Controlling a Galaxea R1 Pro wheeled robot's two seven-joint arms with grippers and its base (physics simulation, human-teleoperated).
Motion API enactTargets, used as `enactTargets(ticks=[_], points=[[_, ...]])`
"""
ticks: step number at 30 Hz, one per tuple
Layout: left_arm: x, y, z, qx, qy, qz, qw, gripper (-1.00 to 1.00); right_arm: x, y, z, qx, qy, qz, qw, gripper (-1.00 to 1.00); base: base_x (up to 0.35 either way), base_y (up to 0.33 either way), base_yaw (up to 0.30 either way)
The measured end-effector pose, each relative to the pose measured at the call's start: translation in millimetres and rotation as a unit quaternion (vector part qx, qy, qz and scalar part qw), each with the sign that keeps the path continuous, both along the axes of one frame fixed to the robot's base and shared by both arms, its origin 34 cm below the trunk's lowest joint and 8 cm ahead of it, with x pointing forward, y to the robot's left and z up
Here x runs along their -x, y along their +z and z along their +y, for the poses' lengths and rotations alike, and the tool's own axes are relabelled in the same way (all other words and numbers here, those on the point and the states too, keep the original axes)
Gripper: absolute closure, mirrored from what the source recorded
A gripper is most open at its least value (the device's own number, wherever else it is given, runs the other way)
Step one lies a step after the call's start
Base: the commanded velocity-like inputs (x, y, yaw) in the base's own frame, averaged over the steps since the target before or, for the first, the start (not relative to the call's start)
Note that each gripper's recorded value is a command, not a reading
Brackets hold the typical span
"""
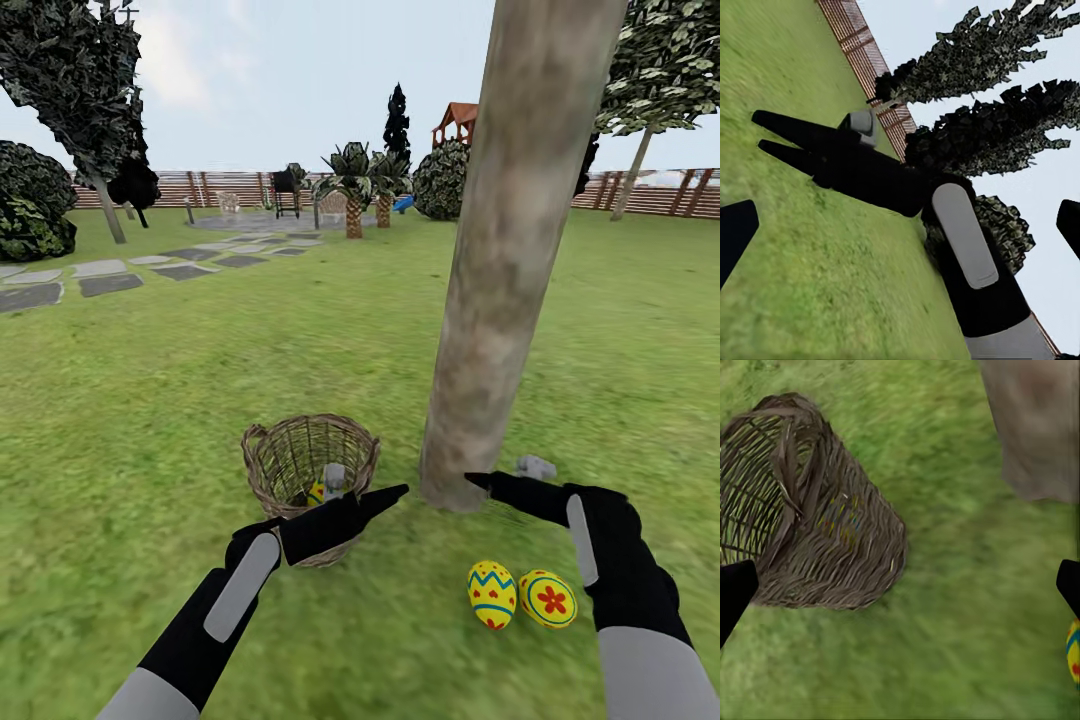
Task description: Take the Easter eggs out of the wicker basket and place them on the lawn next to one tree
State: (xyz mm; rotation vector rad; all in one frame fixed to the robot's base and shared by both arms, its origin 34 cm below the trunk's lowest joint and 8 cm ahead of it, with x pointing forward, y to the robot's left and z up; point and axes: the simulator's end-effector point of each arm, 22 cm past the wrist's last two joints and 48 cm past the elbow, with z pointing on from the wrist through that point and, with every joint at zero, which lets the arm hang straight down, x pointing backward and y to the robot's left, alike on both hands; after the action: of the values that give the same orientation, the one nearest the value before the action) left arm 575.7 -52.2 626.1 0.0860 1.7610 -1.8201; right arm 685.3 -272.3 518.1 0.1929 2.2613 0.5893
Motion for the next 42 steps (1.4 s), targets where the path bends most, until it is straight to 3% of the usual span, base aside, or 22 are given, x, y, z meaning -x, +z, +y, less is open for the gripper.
enactTargets(ticks=[5, 19, 25, 42], points=[[-1.0, 0.3, 0.3, 0.0, 0.003, -0.003, 1.0, -1.0, -0.4, 5.4, -6.8, -0.005, -0.012, -0.005, 0.9999, -1.0, 0.0, 0.09, 0.0], [-1.3, 0.9, 0.3, 0.0, 0.004, -0.004, 1.0, -1.0, -2.0, 13.7, -6.8, -0.005, -0.011, -0.015, 0.9998, -1.0, 0.026, 0.291, 0.0], [-1.2, 1.4, 0.3, 0.001, 0.004, -0.005, 1.0, -1.0, 1.9, 21.7, 4.1, -0.025, 0.01, -0.02, 0.9995, -1.0, 0.188, 0.261, 0.0], [-1.4, 2.2, 0.6, 0.002, 0.005, -0.005, 1.0, -1.0, 3.9, 23.4, 10.3, -0.037, 0.02, -0.022, 0.9989, -1.0, 0.254, 0.221, 0.0]])
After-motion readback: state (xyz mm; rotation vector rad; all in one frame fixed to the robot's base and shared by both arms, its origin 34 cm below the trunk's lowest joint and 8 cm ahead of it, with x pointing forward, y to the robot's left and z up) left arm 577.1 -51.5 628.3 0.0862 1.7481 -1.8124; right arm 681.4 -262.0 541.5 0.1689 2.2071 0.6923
